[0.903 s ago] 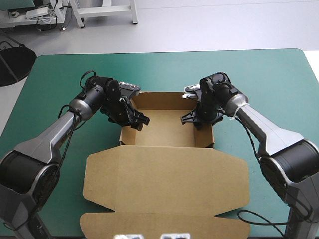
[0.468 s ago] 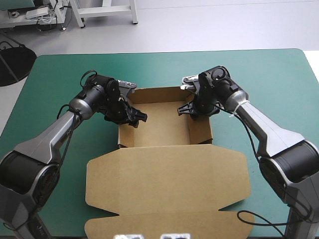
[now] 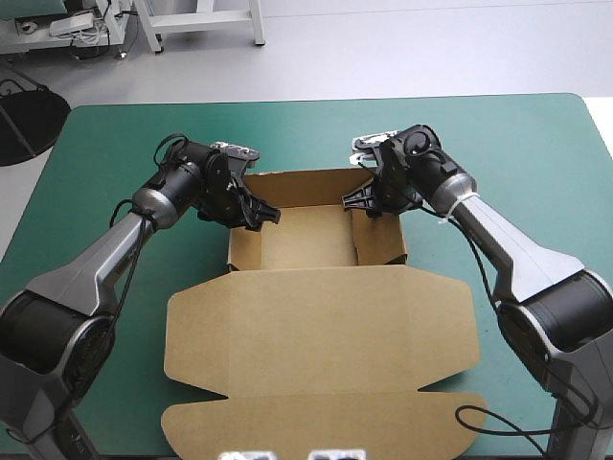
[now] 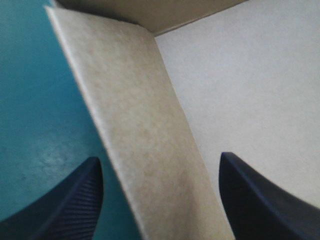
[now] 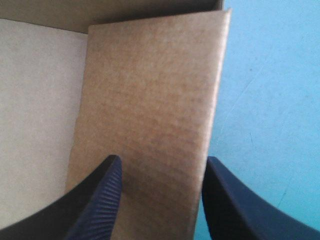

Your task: Fold the box

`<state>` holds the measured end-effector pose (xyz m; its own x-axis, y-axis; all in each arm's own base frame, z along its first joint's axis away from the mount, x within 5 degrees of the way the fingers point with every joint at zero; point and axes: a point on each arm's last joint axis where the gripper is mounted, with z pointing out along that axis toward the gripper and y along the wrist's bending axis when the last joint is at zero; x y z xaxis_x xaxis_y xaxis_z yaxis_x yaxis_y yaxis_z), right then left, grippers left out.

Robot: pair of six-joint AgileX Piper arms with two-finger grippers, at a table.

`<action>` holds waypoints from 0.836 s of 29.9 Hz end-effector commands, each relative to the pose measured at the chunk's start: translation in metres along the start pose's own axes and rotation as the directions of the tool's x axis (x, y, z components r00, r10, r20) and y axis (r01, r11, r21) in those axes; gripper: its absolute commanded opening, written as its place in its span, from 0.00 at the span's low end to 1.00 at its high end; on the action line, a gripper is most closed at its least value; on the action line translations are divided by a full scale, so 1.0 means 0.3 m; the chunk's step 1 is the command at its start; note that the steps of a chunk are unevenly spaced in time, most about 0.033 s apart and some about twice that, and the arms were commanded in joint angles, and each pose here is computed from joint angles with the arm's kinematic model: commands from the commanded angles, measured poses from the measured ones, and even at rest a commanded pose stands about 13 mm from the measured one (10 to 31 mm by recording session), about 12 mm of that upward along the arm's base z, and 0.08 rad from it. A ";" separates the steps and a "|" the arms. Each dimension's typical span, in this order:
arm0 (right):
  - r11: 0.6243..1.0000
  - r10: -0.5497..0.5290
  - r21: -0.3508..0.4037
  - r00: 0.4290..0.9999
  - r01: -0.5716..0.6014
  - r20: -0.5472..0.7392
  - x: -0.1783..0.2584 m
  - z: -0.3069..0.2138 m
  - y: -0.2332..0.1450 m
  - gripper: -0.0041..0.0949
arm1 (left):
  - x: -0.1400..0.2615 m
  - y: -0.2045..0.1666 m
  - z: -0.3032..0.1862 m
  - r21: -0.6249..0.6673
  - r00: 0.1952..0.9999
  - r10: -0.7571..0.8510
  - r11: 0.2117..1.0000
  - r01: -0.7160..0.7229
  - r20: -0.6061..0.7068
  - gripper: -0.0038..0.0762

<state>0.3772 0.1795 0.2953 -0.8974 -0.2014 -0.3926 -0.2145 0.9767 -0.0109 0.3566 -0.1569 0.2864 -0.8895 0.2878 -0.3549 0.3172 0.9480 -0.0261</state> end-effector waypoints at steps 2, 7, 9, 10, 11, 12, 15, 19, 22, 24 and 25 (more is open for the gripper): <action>0.998 -0.063 0.023 0.986 0.060 0.155 -0.056 -0.148 -0.021 0.51 | -0.054 0.000 -0.176 -0.032 0.987 0.020 0.999 -0.015 0.159 0.64; 0.994 -0.085 0.092 0.968 0.064 0.236 -0.107 -0.296 -0.049 0.51 | -0.106 0.014 -0.337 -0.085 0.969 0.038 0.996 -0.017 0.244 0.64; 0.991 -0.113 0.105 0.957 0.088 0.268 -0.121 -0.360 -0.056 0.51 | -0.117 0.022 -0.409 -0.111 0.961 0.040 0.994 -0.010 0.275 0.64; 0.988 -0.138 0.113 0.948 0.109 0.288 -0.128 -0.393 -0.059 0.51 | -0.119 0.027 -0.451 -0.124 0.958 0.039 0.992 -0.003 0.286 0.64; 0.987 -0.144 0.113 0.938 0.113 0.315 -0.135 -0.420 -0.060 0.51 | -0.122 0.030 -0.491 -0.129 0.951 0.038 0.992 0.002 0.307 0.64; 0.989 -0.131 0.107 0.930 0.100 0.344 -0.140 -0.449 -0.062 0.51 | -0.125 0.031 -0.533 -0.130 0.938 0.039 0.992 0.007 0.346 0.62; 0.994 -0.104 0.084 0.914 0.077 0.393 -0.150 -0.498 -0.062 0.51 | -0.104 0.028 -0.658 -0.099 0.895 0.032 0.995 0.014 0.444 0.48; 0.999 -0.039 0.046 0.918 0.022 0.395 -0.151 -0.500 -0.074 0.51 | -0.036 0.036 -0.796 -0.116 0.850 0.084 0.993 -0.027 0.521 0.12; 1.000 0.010 -0.012 0.933 -0.006 0.359 -0.150 -0.470 -0.098 0.51 | 0.047 0.047 -0.924 -0.117 0.798 0.091 0.993 -0.027 0.595 0.04; 0.999 0.041 -0.046 0.947 -0.028 0.318 -0.149 -0.431 -0.122 0.51 | 0.105 0.054 -1.001 -0.112 0.763 0.087 0.994 -0.019 0.640 0.04; 0.998 0.054 -0.053 0.952 -0.039 0.301 -0.146 -0.416 -0.133 0.51 | 0.127 0.056 -1.027 -0.110 0.750 0.085 0.994 -0.017 0.656 0.04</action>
<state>0.3865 0.1583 0.4095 -0.7623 -0.1692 -0.6248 -0.2243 0.9745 0.0097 0.2729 -0.1081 0.5272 -0.5018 0.2426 -0.8303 0.3013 0.9488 0.0951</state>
